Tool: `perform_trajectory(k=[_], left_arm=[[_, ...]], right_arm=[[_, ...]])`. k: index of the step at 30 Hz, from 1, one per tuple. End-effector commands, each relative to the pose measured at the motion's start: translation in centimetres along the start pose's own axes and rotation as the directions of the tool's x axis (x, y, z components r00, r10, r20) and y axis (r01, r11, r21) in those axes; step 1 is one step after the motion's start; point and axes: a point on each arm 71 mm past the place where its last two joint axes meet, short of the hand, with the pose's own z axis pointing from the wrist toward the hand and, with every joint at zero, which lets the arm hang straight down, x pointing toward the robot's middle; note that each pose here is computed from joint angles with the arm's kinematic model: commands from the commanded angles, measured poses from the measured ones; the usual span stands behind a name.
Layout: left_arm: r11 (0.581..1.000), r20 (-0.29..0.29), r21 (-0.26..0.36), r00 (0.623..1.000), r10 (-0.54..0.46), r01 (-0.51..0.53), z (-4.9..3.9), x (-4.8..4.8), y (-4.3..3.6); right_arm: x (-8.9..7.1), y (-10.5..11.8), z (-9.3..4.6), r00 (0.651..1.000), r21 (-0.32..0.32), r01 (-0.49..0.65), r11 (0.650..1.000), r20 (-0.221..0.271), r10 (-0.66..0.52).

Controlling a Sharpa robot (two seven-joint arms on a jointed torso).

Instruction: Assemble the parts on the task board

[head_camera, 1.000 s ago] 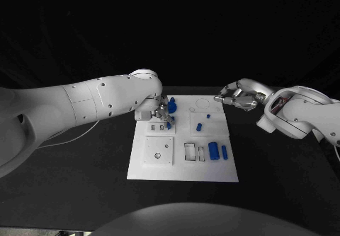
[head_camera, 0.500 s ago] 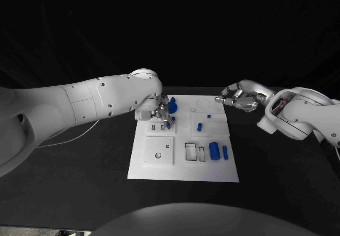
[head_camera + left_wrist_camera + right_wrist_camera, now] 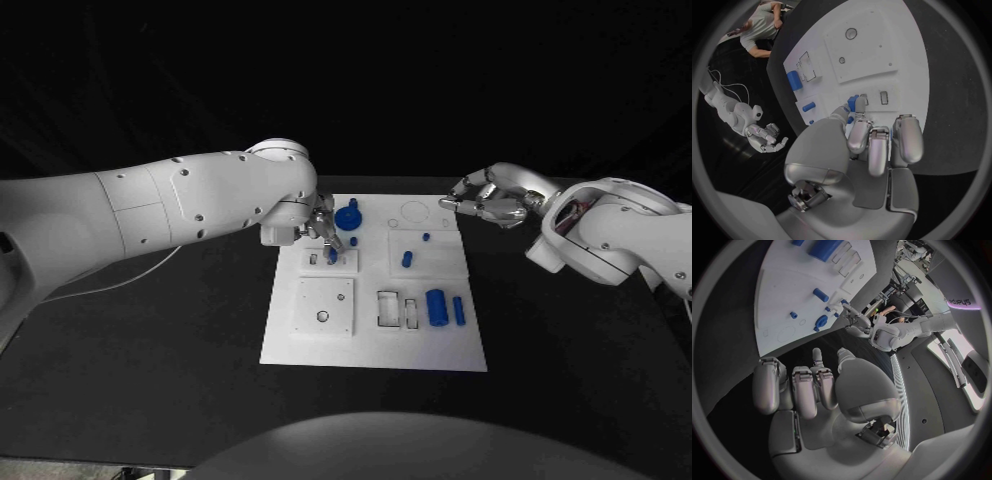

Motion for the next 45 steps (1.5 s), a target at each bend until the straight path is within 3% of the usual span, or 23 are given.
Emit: perform_trajectory(k=[1,10,20,45], left_arm=[[1.000,0.031,0.001,0.999,0.022,-0.022,-0.40,-0.26,0.17],[1.000,0.040,-0.009,0.999,0.018,-0.017,-0.71,-0.37,1.06],[1.000,0.064,-0.008,0.998,-0.004,0.005,-0.67,-0.47,1.32],[0.999,0.065,0.011,0.997,-0.036,0.036,0.08,0.46,0.66]], right_arm=[[0.2,-0.1,0.1,1.000,0.004,0.009,1.000,-0.020,-0.009],[0.4,0.1,0.2,1.000,0.001,0.008,1.000,-0.029,-0.008],[0.5,0.1,0.3,0.999,0.000,0.008,1.000,-0.032,-0.008],[0.8,-0.2,0.3,0.999,0.003,0.005,1.000,-0.038,-0.005]])
